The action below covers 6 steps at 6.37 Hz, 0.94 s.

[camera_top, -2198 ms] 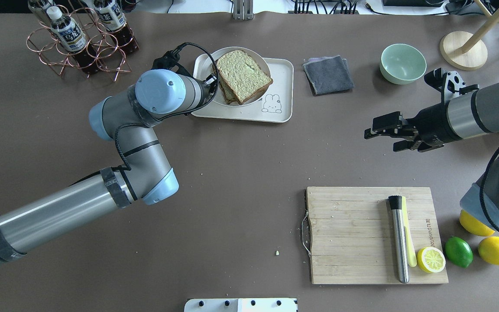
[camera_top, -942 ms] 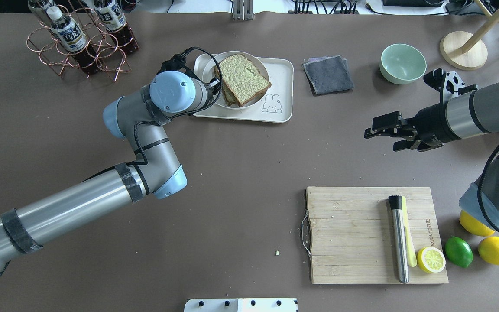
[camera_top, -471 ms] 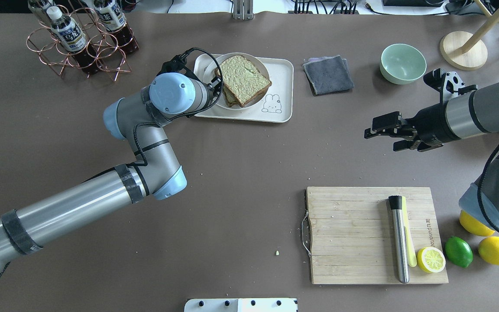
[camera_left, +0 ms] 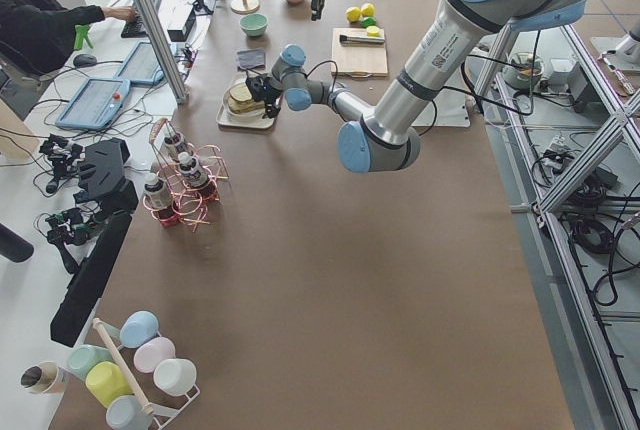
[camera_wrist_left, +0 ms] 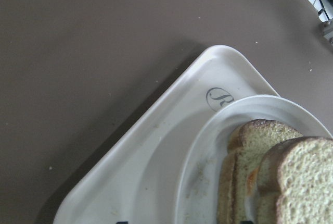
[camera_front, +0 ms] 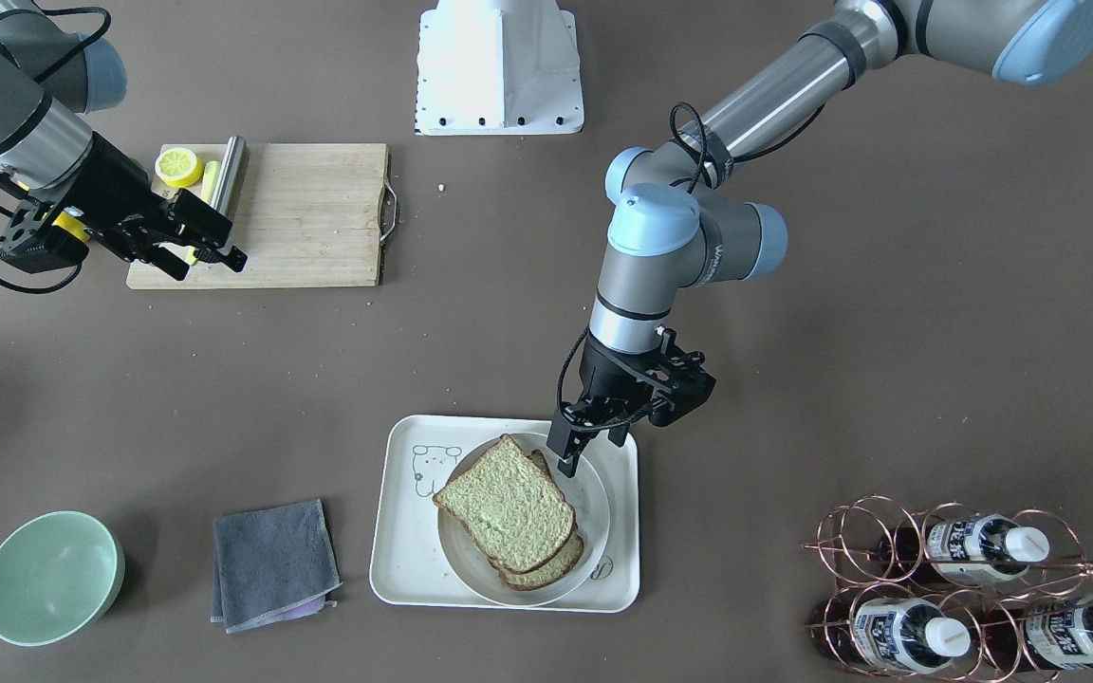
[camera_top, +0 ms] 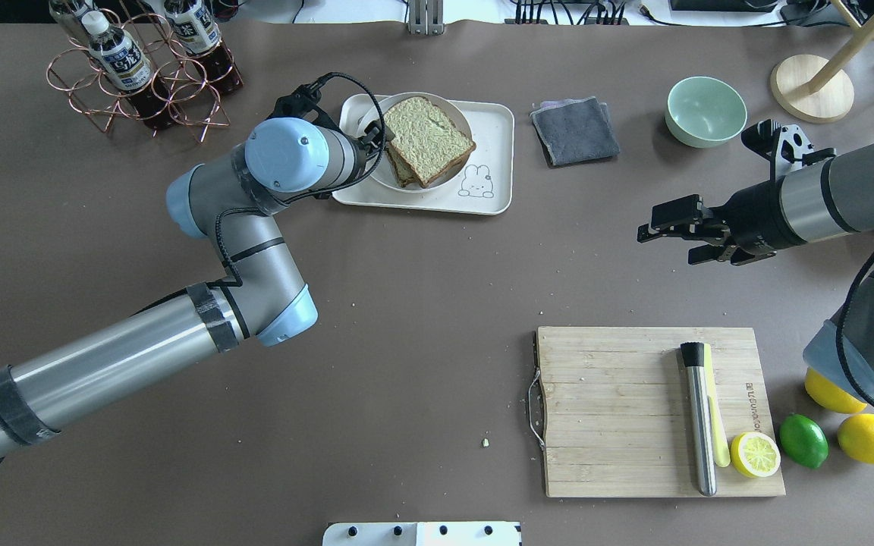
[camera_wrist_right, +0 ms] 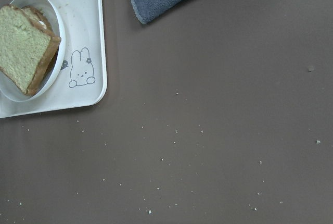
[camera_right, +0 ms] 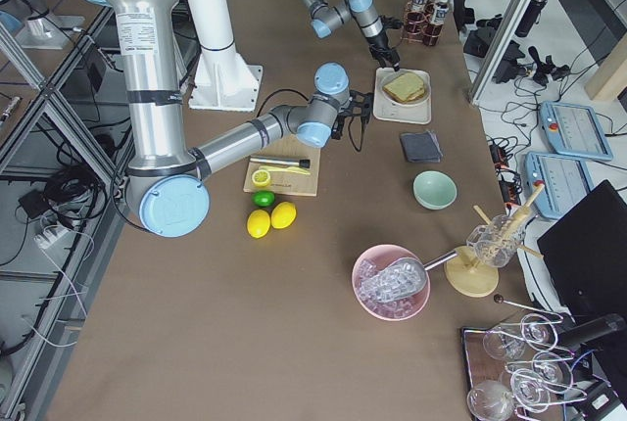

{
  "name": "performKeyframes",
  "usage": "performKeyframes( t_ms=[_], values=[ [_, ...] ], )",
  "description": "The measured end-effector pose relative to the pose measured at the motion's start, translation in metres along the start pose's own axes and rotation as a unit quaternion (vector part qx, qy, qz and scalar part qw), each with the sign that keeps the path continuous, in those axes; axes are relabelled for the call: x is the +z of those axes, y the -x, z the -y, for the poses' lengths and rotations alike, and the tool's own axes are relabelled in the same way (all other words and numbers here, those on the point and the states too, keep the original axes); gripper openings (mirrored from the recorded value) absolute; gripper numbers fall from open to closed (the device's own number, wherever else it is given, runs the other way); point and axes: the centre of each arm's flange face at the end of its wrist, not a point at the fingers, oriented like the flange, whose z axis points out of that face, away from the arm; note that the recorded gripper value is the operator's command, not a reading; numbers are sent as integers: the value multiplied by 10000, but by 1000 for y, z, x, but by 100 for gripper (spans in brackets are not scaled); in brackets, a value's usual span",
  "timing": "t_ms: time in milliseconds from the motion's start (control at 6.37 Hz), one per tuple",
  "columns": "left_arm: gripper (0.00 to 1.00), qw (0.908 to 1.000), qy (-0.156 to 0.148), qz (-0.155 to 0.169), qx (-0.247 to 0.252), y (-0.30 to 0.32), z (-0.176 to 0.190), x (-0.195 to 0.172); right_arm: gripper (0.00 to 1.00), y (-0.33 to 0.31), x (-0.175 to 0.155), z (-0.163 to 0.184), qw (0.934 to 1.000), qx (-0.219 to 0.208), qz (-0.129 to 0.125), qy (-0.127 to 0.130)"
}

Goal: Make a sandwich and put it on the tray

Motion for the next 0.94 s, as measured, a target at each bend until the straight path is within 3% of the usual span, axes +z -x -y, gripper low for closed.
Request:
performKeyframes(
  t_ms=[314, 628, 785, 942],
  values=[
    [97, 9988, 411, -72, 272, 35, 18, -48, 99, -3, -5, 5, 10000, 39, -14, -48],
    [97, 9947, 518, -299, 832, 94, 29, -128, 100, -15, -20, 19, 9997, 62, -82, -202],
    [97, 9932, 496, -181, 1041, 109, 34, -162, 100, -30, -29, 31, 9991, -8, -283, -308],
    [97, 9897, 391, 79, 1375, 118, 45, -191, 100, -52, -37, 44, 9970, -201, -646, -378]
  ],
)
